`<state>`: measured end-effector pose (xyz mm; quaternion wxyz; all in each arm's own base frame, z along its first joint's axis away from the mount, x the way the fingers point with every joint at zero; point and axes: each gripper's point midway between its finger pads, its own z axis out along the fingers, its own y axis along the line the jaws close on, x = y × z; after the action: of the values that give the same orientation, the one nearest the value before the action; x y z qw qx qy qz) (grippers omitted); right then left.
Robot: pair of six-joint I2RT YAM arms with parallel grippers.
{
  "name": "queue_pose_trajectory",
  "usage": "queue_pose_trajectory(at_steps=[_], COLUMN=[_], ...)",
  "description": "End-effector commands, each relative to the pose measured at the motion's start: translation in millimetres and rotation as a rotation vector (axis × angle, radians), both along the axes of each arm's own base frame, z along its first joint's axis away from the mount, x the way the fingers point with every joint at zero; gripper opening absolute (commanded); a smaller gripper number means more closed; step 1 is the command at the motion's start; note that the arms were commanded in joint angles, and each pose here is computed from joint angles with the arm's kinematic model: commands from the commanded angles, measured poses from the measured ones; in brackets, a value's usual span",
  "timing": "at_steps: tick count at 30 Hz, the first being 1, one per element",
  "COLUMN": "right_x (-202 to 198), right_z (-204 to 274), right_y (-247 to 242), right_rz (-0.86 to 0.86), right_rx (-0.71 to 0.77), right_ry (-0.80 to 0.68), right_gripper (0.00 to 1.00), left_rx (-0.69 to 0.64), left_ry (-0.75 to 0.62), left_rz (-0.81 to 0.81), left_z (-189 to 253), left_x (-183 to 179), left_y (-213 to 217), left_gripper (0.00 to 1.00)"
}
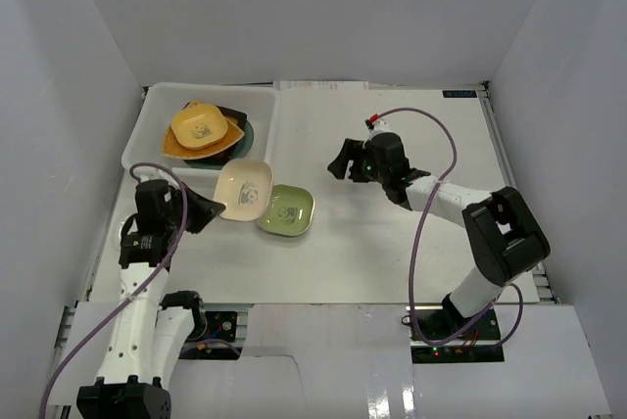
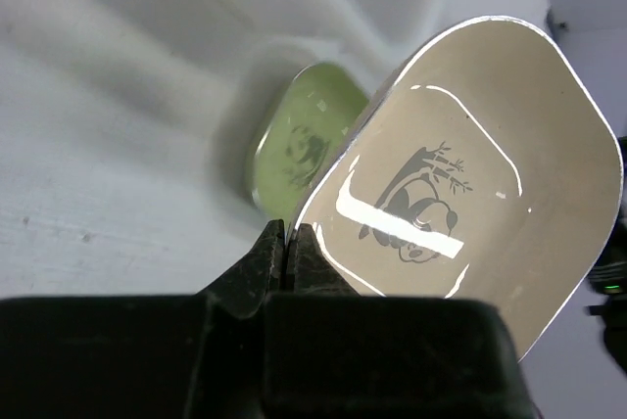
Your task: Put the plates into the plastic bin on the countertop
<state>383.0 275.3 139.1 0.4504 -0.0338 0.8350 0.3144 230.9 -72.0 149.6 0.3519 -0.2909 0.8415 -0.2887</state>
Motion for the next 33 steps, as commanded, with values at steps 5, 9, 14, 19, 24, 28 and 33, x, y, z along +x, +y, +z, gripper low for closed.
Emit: queue_pose_trajectory(at_steps=[5,9,14,19,24,28,33], right_x=[-63.5,-71.9,-85.3,-87.0,-89.5,-86.4,-79.7], right_z=[-30.3,-21.0,-42.7,-52.9,-72.7,-84.5,-82.5], right_y=[43.7,48.1,61.9,71.7,82.6,88.0,89.6], right_rz=[0.2,0.202,0.24,0.248,0.251,0.237,0.211], right_rx=[0.086,0.108,0.045,0.004,-0.032,-0.033,-0.027], right_ry=[0.105,0.081,0.126,0.146,0.185,0.214,0.205], right_gripper=[0.77,0.79,0.91,0.88,0.81,0.72,0.51], left_rx=[0.12,0.237,0.345,0.386,0.46,0.452,0.394], left_ry=[-0.322,-0.272,-0.185,-0.125,-0.067,-0.037,-0.116], left_rz=[0.098,0.173,0.315,0.373,0.417,0.385,0.338], left_z=[134.5,130.9,110.1,90.1,71.4,57.0,80.2], left_x=[96.0,154.5,204.5,240.1,250.2,252.2,245.0], left_y=[27.2,54.6,102.8,131.2,153.6,151.8,135.5], left_gripper=[0.0,0.0,0.0,0.0,0.04,0.55,0.71])
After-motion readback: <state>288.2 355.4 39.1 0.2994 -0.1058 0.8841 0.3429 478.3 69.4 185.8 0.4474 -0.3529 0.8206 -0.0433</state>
